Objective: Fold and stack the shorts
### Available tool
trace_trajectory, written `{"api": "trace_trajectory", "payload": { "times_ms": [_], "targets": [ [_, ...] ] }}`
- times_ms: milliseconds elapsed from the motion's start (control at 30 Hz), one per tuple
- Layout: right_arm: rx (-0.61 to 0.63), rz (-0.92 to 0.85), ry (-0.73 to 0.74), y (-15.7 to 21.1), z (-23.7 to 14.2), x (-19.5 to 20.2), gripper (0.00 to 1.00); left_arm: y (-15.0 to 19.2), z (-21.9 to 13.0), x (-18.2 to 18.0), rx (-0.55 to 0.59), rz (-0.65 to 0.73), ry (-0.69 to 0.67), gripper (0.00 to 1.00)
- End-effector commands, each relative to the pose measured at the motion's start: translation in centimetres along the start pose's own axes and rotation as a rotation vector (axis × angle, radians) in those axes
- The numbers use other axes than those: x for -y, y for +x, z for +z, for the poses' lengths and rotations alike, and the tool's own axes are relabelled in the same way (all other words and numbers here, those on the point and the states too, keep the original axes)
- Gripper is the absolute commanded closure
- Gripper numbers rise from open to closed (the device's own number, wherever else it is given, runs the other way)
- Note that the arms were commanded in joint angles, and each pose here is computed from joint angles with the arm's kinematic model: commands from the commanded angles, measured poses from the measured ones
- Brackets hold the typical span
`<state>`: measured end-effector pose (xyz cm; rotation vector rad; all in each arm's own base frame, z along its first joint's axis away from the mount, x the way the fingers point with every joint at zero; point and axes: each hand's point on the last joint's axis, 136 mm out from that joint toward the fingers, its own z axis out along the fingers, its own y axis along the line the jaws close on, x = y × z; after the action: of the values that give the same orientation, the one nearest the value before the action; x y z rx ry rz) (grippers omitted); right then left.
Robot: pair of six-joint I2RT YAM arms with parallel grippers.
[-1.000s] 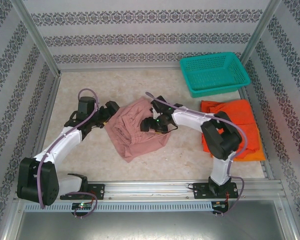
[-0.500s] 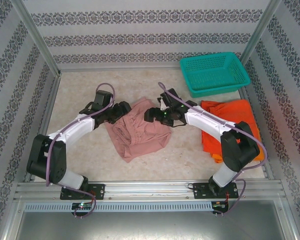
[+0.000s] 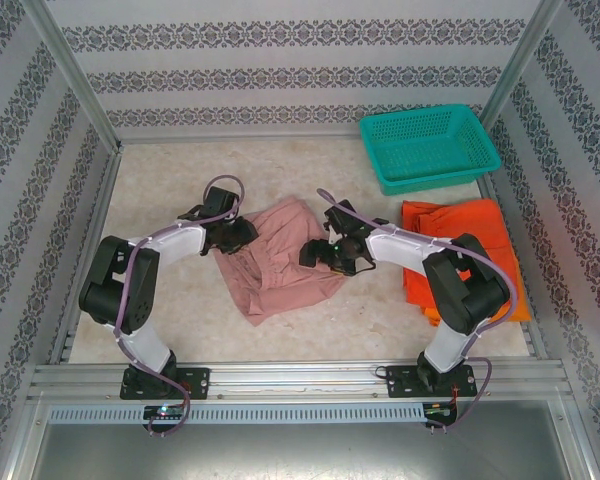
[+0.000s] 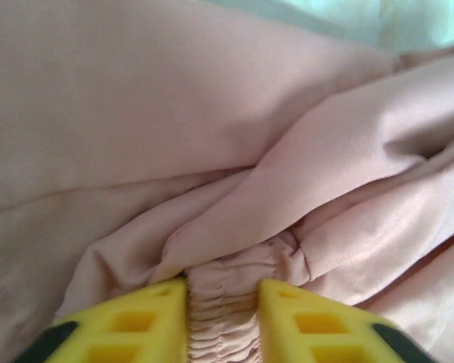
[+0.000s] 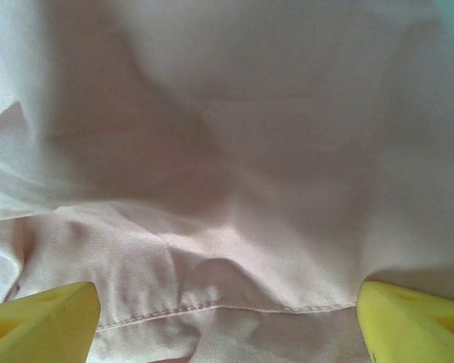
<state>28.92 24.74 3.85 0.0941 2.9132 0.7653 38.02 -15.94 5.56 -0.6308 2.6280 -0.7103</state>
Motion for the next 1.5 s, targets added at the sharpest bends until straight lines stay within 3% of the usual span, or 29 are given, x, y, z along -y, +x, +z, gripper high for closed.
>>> {"api": "trace_trajectory", "payload": {
  "times_ms": [0,67,333,467,733,900,1033,1100,1233,1467],
  "targets": [
    [0.025,0.025,-0.009,0.0,-0.2,0.3,0.11,-1.2,-0.9,2.6,0.040,0.036,0.050,0.89],
    [0.050,0.039,-0.017,-0.2,-0.6,0.5,0.12,-1.9,-2.0,3.5,0.066,0.048,0.069,1.00],
    [0.100,0.066,-0.065,-0.2,-2.8,0.2,0.12,-3.2,-8.1,6.8,0.142,0.117,0.114,1.00],
    [0.094,0.050,-0.066,0.2,-3.0,-0.3,0.11,-2.4,-9.9,4.1,0.191,0.124,0.045,1.00],
    [0.050,0.023,-0.033,1.1,-1.4,-0.3,0.12,-0.1,-6.3,-3.2,0.121,0.017,-0.033,0.99],
    [0.079,-0.081,0.006,0.3,-2.7,-1.2,0.11,-0.4,-6.0,-6.2,0.099,-0.003,-0.104,0.82],
    [0.134,-0.244,0.143,-0.9,-4.4,-1.7,0.11,-1.7,-8.2,-4.1,0.154,0.008,-0.028,0.53],
    [0.147,-0.285,0.165,-1.5,-4.9,-2.2,0.11,-2.0,-9.2,-3.0,0.172,0.008,0.010,0.45],
    [0.143,-0.313,0.139,-2.3,-4.8,-3.9,0.11,-1.6,-9.4,-2.6,0.153,-0.017,0.032,0.42],
    [0.073,-0.304,0.044,-1.9,-2.3,-6.2,0.11,-0.4,-6.7,-2.3,0.066,-0.055,0.070,0.46]
  ]
}}
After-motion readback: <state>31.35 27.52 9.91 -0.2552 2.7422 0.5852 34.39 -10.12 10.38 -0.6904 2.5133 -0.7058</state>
